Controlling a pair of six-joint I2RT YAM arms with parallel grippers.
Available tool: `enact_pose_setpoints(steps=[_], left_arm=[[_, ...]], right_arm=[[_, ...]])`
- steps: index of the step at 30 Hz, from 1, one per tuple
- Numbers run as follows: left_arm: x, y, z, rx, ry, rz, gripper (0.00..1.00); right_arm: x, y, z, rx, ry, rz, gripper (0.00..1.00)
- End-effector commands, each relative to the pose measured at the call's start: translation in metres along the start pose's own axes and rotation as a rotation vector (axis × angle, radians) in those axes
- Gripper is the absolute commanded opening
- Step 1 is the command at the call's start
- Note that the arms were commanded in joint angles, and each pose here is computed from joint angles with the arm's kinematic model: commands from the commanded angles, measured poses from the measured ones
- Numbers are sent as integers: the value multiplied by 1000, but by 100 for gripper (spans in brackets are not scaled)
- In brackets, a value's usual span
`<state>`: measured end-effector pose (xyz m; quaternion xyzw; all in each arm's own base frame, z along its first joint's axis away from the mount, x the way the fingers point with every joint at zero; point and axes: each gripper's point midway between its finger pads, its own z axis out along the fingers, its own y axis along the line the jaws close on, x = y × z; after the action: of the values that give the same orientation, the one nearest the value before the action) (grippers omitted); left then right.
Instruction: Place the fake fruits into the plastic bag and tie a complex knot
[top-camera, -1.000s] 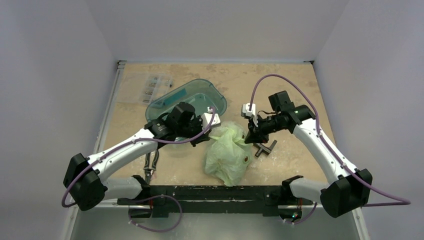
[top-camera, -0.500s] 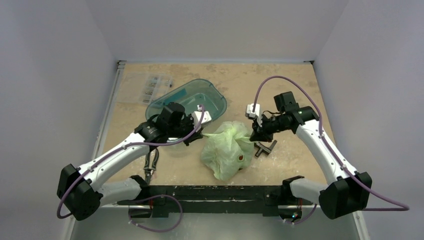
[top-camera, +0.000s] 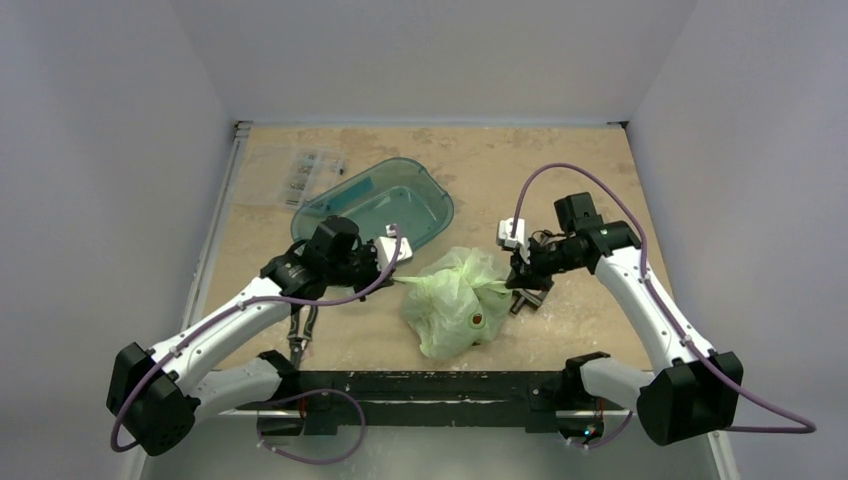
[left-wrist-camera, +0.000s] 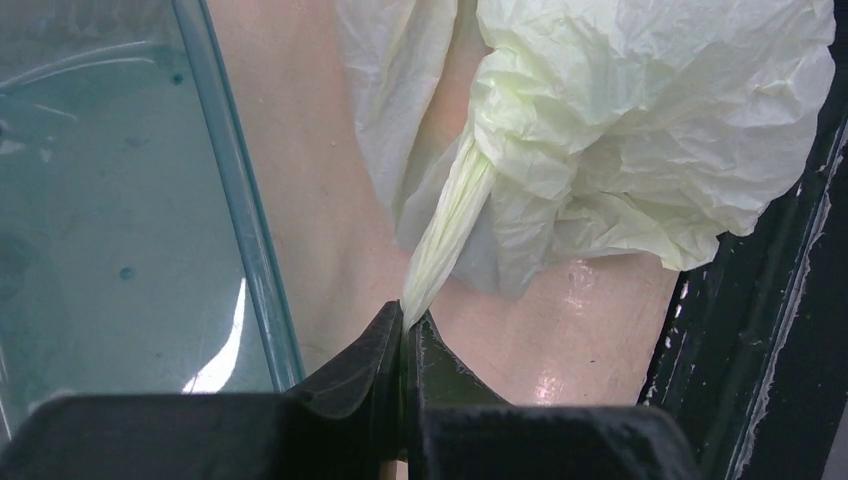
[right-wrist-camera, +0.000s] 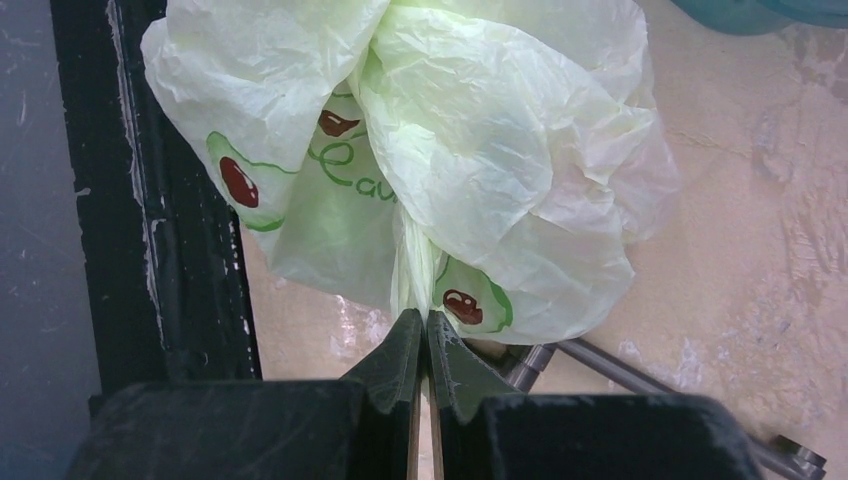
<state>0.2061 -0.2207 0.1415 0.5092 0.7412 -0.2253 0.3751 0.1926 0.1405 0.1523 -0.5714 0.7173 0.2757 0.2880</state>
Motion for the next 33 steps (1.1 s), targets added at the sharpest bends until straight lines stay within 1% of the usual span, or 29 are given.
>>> enact_pose_setpoints(steps=[1,2,3,4,5,6,7,8,9,10,12,14,16,18,21,23,26,27,30,33], left_arm=[[0,3,-12,-2,9,62,0],[-3,1,-12,12,2,64,4],[-7,-1,-13,27,-6,65,16],[-10,-3,-15,41,-11,66,36],[-13,-4,-17,42,-18,68,52],[-16,-2,-19,30,-30,65,64],[-19,-1,-22,15,-46,68,73],[-23,1,-25,-2,-72,80,83],[-28,2,-30,-17,-100,95,96],[-32,3,-34,-34,-129,109,99],[-37,3,-41,-56,-170,137,100],[-36,6,-44,-84,-178,141,100],[-30,11,-42,-104,-145,132,100],[-25,13,-40,-90,-103,139,100],[-21,-1,-35,30,-94,289,100],[-19,8,-27,9,-64,327,100],[-20,28,-15,-39,-13,351,100],[-22,34,-12,-52,-8,356,100],[-29,39,-2,-46,-16,369,100],[-36,35,11,-38,-34,404,100]], right_arm=[[3,1,-10,16,23,-24,5],[3,2,-10,8,26,-22,16],[4,2,-10,0,30,-28,27],[4,2,-11,-4,35,-30,38],[4,1,-11,-2,38,-29,48],[4,1,-12,5,39,-30,57],[4,1,-13,12,37,-33,63],[2,1,-14,23,33,-37,67],[2,2,-15,31,29,-42,68],[1,2,-16,38,26,-42,70],[0,2,-15,45,12,-44,70],[-2,0,-11,48,-4,-45,69],[-5,-1,-4,42,-13,-57,69],[-6,-3,4,47,-11,-68,69],[-7,-4,15,55,0,-101,70],[-7,-4,21,63,7,-116,69],[-6,-11,30,111,7,-115,64],[-6,-13,32,121,8,-112,61],[-6,-18,35,146,13,-68,47],[-7,-20,34,160,7,-63,39]])
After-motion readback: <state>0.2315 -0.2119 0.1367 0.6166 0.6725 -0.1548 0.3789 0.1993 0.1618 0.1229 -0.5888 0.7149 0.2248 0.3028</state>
